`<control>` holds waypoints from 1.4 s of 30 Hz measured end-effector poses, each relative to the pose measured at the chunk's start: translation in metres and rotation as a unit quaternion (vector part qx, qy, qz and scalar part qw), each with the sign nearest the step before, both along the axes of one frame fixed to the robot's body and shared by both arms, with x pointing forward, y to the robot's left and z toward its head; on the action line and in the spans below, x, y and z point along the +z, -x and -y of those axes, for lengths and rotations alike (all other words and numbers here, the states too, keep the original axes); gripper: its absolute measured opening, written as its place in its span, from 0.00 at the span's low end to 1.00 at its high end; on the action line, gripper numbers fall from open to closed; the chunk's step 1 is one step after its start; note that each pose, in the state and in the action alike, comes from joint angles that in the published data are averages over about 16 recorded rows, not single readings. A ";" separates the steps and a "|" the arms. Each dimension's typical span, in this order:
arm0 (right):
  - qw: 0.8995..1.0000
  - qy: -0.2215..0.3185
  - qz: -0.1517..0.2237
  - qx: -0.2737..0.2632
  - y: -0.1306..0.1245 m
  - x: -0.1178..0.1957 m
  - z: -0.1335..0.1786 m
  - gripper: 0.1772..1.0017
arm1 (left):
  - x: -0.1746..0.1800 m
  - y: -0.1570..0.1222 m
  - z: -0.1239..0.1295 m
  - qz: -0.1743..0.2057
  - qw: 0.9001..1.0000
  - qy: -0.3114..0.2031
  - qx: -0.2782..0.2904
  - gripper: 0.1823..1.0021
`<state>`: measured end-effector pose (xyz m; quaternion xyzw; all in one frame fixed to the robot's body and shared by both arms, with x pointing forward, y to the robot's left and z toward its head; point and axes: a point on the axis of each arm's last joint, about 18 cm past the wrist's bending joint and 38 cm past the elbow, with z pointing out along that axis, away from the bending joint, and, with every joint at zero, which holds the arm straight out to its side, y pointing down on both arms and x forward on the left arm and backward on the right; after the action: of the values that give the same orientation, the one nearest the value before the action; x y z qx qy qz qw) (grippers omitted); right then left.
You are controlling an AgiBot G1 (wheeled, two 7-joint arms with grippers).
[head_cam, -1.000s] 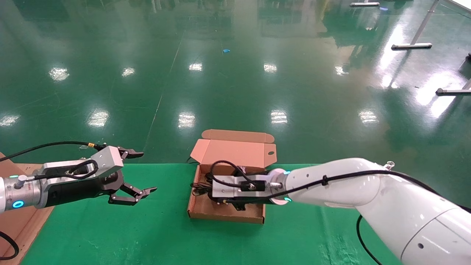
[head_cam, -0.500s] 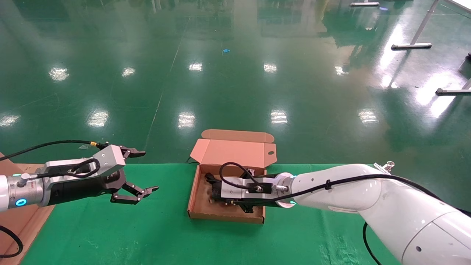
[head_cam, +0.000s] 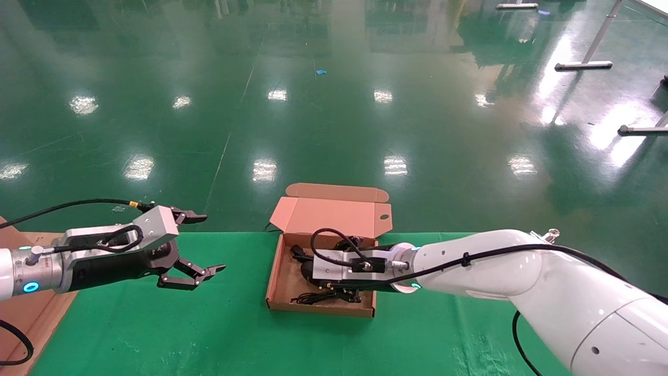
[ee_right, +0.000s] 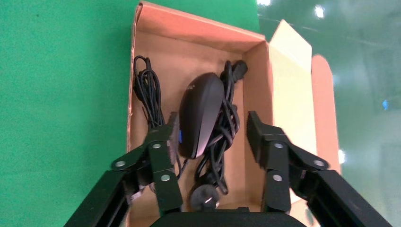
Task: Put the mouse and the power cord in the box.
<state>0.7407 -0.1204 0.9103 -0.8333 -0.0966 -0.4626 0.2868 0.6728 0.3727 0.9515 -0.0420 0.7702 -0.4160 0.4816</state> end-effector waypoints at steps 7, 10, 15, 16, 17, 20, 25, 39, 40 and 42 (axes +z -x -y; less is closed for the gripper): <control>0.997 -0.063 -0.044 0.015 0.015 -0.005 0.013 0.49 | 0.003 0.013 0.013 -0.006 0.999 0.035 -0.035 1.00; 0.993 -0.096 -0.065 0.024 0.024 -0.005 0.021 0.59 | 0.005 0.021 0.020 -0.010 0.997 0.053 -0.053 1.00; 0.984 -0.148 -0.095 0.040 0.041 -0.003 0.035 0.72 | 0.010 0.035 0.030 -0.016 0.993 0.080 -0.084 1.00; 0.981 -0.158 -0.101 0.044 0.044 -0.002 0.038 0.75 | 0.011 0.038 0.031 -0.017 0.992 0.085 -0.091 1.00; 0.979 -0.167 -0.106 0.048 0.048 -0.001 0.041 0.77 | 0.012 0.040 0.033 -0.018 0.991 0.089 -0.097 1.00; 0.972 -0.195 -0.119 0.059 0.059 0.002 0.051 0.83 | 0.014 0.050 0.038 -0.022 0.988 0.103 -0.115 1.00; 0.959 -0.236 -0.137 0.080 0.078 0.010 0.068 0.91 | 0.019 0.066 0.045 -0.028 0.981 0.123 -0.145 1.00; 0.924 -0.315 -0.159 0.147 0.144 0.040 0.119 1.00 | 0.032 0.117 0.060 -0.047 0.960 0.157 -0.226 1.00; 0.922 -0.319 -0.160 0.152 0.150 0.043 0.123 1.00 | 0.033 0.121 0.061 -0.048 0.959 0.158 -0.231 1.00; 0.918 -0.325 -0.160 0.163 0.161 0.047 0.130 1.00 | 0.034 0.129 0.063 -0.051 0.956 0.160 -0.242 1.00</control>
<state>0.5802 -0.2501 0.9574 -0.7302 -0.0279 -0.2756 0.6245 0.5440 0.3100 0.9855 0.0477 0.7040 -0.6355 0.3134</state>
